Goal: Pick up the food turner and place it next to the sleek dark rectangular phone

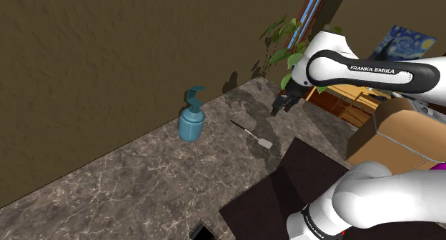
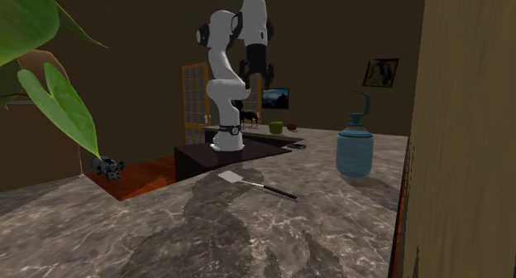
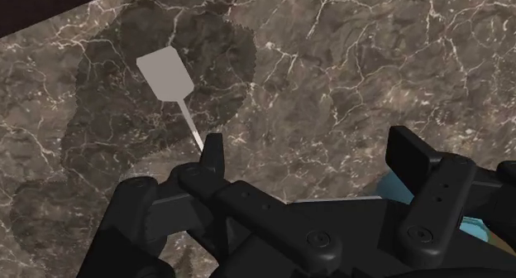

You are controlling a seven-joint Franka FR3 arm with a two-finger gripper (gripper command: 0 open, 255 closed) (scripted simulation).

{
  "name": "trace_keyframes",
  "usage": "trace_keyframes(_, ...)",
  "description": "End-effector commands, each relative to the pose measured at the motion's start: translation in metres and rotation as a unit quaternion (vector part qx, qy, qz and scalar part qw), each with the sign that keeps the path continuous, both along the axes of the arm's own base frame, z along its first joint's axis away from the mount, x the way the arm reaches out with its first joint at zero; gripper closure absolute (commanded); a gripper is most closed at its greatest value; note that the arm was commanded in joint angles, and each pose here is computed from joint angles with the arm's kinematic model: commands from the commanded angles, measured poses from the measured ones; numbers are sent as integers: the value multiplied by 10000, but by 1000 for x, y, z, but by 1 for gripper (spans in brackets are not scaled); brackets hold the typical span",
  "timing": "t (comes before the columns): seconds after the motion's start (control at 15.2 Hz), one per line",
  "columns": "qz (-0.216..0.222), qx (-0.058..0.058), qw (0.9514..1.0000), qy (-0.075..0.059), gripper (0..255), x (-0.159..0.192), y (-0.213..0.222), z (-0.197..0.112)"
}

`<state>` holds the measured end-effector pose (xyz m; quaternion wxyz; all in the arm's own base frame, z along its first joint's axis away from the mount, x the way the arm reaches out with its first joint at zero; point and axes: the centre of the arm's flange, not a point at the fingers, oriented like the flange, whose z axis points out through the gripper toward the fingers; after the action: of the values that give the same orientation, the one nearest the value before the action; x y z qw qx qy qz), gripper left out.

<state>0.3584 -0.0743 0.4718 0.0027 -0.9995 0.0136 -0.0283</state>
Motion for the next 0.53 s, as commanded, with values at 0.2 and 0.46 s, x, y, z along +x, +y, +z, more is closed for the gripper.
trace_keyframes(0.2,313,-9,9995,-19,0,26,-30,-54)
trace_keyframes(0.46,557,-12,9984,-26,0,48,-51,-97)
